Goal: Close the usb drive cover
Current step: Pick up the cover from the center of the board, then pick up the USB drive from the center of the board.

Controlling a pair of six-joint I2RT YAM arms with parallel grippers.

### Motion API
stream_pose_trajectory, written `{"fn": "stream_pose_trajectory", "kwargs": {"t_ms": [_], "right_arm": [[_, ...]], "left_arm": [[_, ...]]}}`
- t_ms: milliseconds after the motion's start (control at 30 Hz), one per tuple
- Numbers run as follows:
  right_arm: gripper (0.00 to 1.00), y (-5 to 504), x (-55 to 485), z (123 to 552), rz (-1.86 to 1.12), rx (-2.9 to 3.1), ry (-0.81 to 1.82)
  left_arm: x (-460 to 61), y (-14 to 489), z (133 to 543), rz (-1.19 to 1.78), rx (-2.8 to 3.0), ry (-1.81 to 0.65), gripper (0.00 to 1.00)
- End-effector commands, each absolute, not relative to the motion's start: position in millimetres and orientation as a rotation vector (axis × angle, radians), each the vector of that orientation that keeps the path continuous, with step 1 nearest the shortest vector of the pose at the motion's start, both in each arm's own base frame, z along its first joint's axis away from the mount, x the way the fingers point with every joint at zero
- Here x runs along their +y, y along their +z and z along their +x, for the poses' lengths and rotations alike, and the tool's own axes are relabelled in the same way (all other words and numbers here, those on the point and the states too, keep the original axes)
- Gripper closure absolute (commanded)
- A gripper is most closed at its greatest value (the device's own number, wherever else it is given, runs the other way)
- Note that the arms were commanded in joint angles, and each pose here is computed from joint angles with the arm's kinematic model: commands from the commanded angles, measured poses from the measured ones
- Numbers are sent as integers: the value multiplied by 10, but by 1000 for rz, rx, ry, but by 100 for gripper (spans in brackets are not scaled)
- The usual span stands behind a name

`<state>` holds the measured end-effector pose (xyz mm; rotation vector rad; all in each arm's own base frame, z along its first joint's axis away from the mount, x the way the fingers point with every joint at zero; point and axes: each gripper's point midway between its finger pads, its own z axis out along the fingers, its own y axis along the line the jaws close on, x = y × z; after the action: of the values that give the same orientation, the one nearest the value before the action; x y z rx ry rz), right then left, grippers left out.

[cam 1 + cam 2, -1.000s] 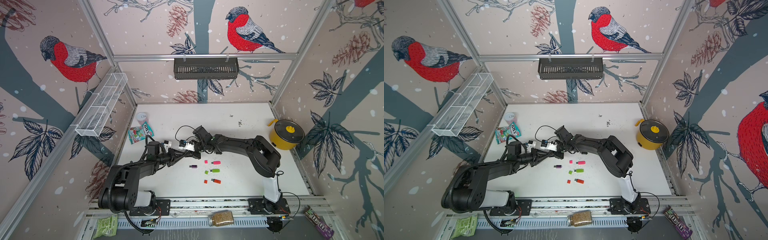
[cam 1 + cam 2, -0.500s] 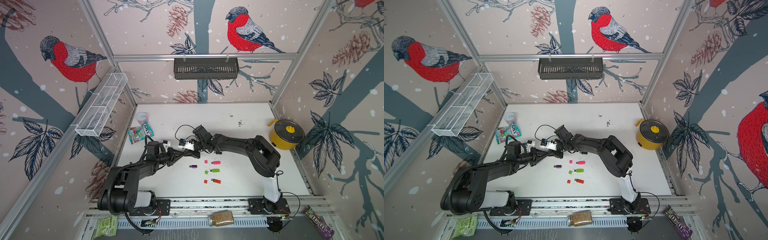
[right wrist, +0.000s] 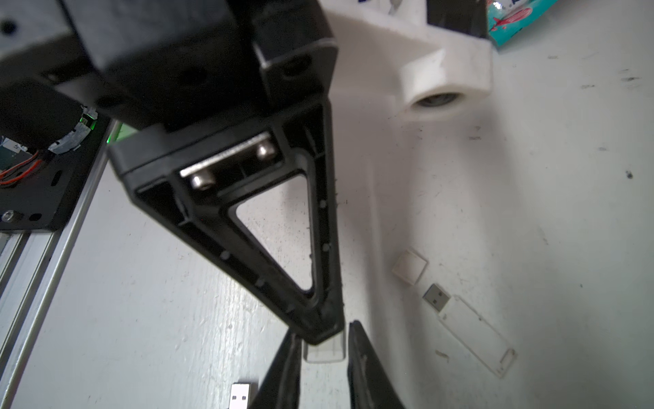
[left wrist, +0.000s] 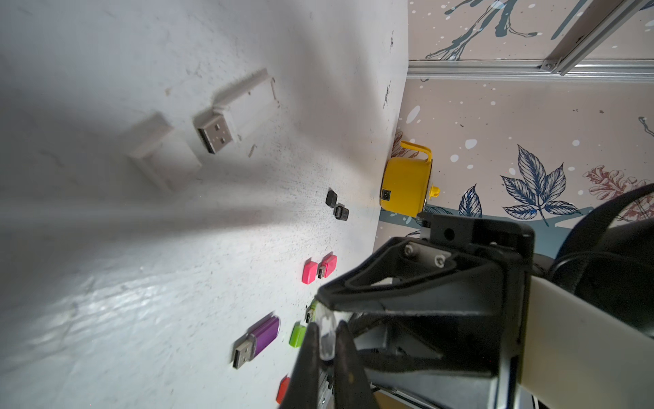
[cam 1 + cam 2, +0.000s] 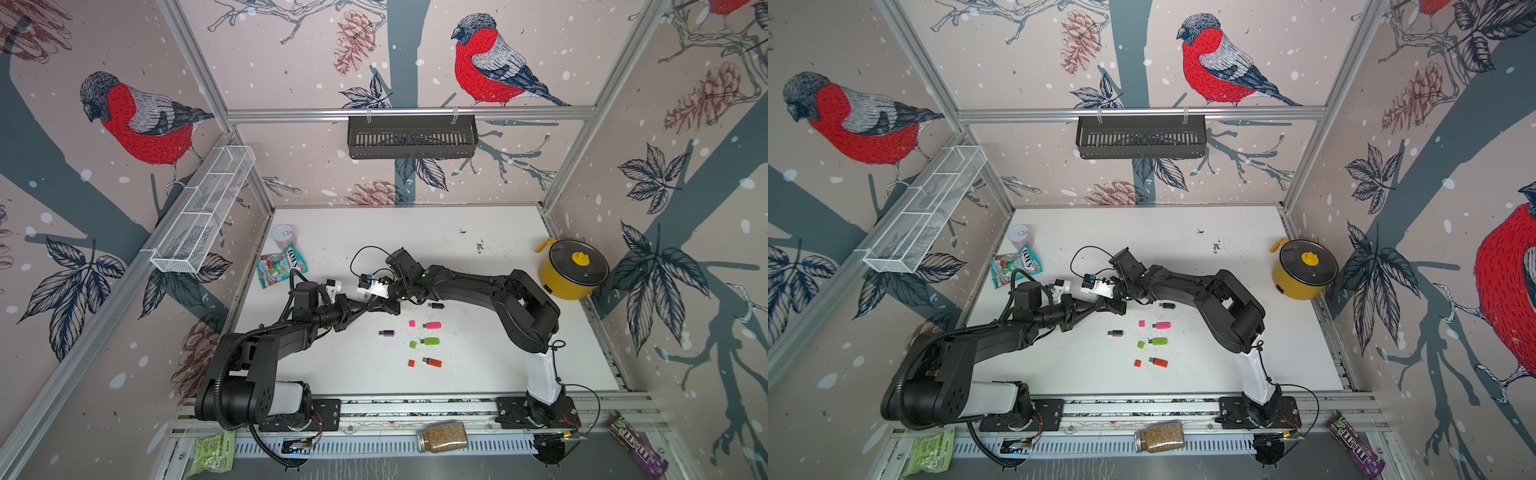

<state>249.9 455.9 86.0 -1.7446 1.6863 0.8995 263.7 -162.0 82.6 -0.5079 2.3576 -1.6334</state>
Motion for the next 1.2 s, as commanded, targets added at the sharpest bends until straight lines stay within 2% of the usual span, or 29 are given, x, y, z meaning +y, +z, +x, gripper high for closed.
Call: {"fn": "stream_pose_trajectory", "kwargs": {"t_ms": [0,67,167,333,667,1167], "right_arm": [[55,944,4609,2588,-1730,1634,863],[45,933,4560,2615,-1731,1645,837],[37,949,4443,2680,-1722,1665,800],[33,967,4129,2710,-1716,1723,725],[37,595,4008,2237,-1880,1790,643],[43,213,3952,2095,-2003,1843,545]], "left_arm": [[-1663,910,2625,-431,2347,-1670,95],[-1652,895,2643,-419,2355,-1644,95],[-1649,894,2666,-400,2361,-1627,96],[-1615,904,2715,-389,2356,-1597,97],[-1526,976,2773,-373,2334,-1545,97],[-1443,1001,2769,-369,2332,-1488,97]]}}
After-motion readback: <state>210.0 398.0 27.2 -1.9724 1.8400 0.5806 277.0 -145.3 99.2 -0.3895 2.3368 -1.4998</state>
